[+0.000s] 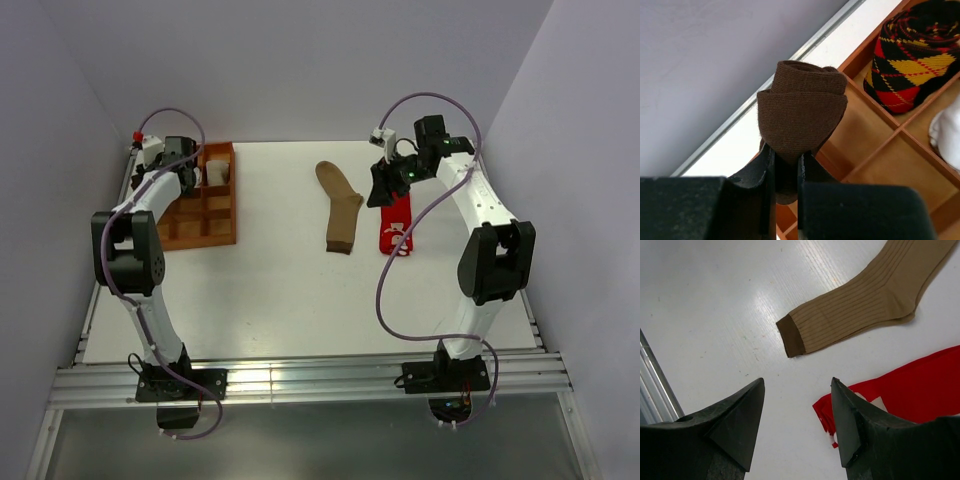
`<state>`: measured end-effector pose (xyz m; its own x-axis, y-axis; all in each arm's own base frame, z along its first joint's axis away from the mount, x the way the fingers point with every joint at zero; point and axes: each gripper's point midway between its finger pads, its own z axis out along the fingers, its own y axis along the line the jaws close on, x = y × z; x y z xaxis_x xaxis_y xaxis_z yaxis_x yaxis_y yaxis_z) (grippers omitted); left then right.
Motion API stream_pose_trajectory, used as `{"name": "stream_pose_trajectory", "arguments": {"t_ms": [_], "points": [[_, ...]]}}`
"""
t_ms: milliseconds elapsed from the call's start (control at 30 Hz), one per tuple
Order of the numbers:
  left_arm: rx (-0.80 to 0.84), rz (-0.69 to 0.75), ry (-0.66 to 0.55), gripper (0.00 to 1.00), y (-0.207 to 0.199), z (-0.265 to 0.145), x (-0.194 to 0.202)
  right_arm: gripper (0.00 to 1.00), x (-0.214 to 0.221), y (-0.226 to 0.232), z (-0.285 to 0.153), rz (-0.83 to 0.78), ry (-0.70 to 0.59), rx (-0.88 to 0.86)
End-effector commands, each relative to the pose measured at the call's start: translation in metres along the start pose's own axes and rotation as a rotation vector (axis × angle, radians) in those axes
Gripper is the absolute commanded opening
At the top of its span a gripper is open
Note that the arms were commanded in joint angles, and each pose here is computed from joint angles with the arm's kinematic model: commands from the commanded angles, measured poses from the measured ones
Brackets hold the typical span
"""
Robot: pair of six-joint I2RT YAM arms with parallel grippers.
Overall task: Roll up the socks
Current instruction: Place the sock in the storage box.
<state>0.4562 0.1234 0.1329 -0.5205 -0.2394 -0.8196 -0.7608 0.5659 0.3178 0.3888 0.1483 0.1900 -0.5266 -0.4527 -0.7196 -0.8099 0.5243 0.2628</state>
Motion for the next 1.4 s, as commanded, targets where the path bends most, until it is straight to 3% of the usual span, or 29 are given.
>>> {"name": "stream_pose_trajectory", "arguments": {"t_ms": [0, 400, 700, 1233, 1367], "points": [[-0.063, 0.048, -0.003, 0.0, 0.004, 0.003, -0.004, 0.63, -0.012, -0.001, 0.001, -0.028, -0.045, -0.024], [-0.016, 0.153, 0.091, 0.0, -0.039, 0.038, 0.024, 0.62, -0.007, 0.0, 0.004, -0.015, -0.039, -0.037], [0.014, 0.184, 0.223, 0.0, -0.047, 0.062, 0.06, 0.62, -0.003, -0.001, 0.007, -0.001, -0.031, -0.037], [0.312, 0.103, 0.488, 0.0, -0.087, 0.042, 0.122, 0.61, 0.009, -0.006, 0.008, -0.004, -0.001, 0.009], [0.311, 0.111, 0.521, 0.0, -0.084, 0.044, 0.129, 0.61, 0.012, -0.005, 0.008, -0.015, 0.007, 0.023]]}}
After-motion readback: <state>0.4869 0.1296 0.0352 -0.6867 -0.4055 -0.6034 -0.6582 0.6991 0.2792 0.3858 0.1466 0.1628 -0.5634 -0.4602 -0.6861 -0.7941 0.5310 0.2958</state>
